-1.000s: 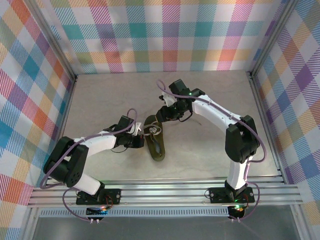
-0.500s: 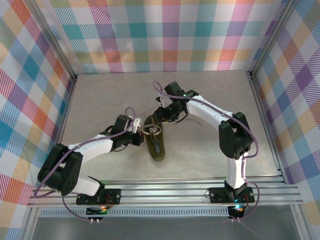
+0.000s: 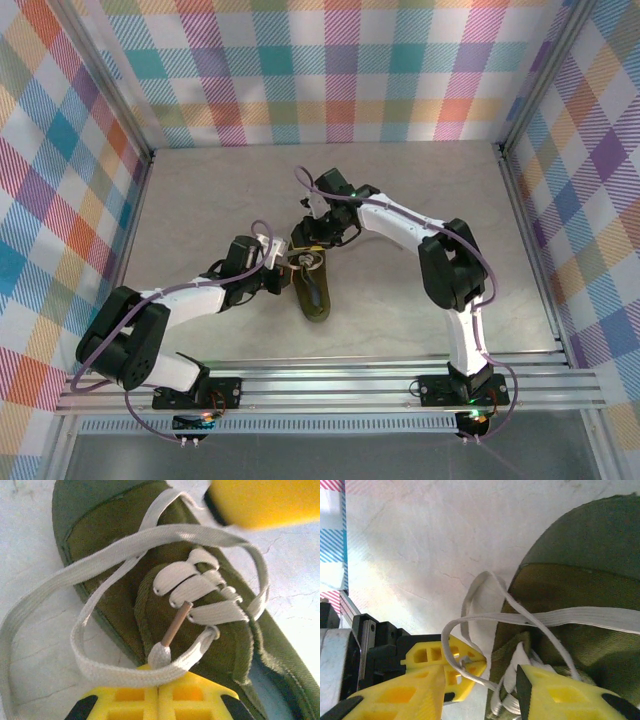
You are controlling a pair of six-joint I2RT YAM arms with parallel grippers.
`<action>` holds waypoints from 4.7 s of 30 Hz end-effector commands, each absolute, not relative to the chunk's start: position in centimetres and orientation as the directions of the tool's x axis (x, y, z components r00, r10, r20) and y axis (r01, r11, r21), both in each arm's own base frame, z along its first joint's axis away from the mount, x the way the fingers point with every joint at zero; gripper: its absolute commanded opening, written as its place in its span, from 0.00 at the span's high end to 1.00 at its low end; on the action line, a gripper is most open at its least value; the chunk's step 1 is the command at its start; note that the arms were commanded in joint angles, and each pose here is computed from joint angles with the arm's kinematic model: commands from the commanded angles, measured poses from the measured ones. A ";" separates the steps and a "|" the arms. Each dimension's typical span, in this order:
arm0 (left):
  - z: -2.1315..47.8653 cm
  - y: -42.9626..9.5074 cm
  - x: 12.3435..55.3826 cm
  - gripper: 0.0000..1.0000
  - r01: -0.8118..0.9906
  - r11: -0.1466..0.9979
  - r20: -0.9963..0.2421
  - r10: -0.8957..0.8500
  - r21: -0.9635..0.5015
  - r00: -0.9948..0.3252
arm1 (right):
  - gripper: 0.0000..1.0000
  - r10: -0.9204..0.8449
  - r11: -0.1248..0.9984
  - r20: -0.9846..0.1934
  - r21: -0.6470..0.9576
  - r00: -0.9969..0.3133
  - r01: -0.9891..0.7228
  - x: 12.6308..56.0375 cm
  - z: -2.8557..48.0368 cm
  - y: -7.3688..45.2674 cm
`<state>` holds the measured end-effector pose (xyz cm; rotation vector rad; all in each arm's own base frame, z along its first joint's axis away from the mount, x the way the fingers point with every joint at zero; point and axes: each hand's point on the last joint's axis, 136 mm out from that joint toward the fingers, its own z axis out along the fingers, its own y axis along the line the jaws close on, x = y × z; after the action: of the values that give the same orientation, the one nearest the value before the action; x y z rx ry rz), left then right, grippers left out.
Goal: Tie the shoes
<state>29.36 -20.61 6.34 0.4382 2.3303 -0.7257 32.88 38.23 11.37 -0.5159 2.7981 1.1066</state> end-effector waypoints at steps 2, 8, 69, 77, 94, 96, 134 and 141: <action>8.6 -21.4 30.1 1.00 0.547 0.750 -0.754 0.099 -0.373 -0.649 | 0.58 -0.266 0.660 -0.195 0.677 -0.944 -0.326 33.3 11.6 39.7; 9.0 -21.3 30.2 1.00 0.555 0.749 -0.772 0.093 -0.362 -0.629 | 0.58 -0.272 0.661 -0.173 0.682 -0.947 -0.315 33.1 10.8 40.2; 17.4 -24.9 32.2 0.44 0.772 0.610 -0.930 0.151 -0.179 -0.336 | 1.00 -0.304 0.714 -0.505 0.441 -0.808 -0.544 30.8 24.3 35.0; 16.5 -26.1 32.3 0.94 0.797 0.559 -0.907 0.174 -0.228 -0.382 | 1.00 -0.280 0.705 -0.506 0.469 -0.816 -0.533 31.8 23.3 35.6; 16.0 -25.1 33.2 0.48 0.771 0.596 -0.910 0.157 -0.222 -0.383 | 1.00 -0.293 0.655 -0.493 0.521 -0.819 -0.548 32.0 23.5 35.8; 16.1 -25.5 33.6 0.48 0.772 0.590 -0.911 0.144 -0.234 -0.387 | 1.00 -0.304 0.635 -0.494 0.533 -0.814 -0.560 31.8 23.7 36.1; 19.5 -17.2 35.1 1.00 0.525 0.674 -0.815 -0.209 -0.520 -0.541 | 0.34 -0.901 0.338 -0.241 0.136 -0.362 -0.931 37.4 2.1 30.1; 22.8 -15.4 35.1 1.00 0.518 0.690 -0.831 -0.230 -0.506 -0.506 | 0.94 -0.904 0.393 -0.175 0.022 -0.391 -0.919 38.5 1.4 27.7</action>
<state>35.11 -15.98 18.78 0.2024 1.9734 -0.9288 39.57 29.16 2.23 -1.6244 2.4590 0.2452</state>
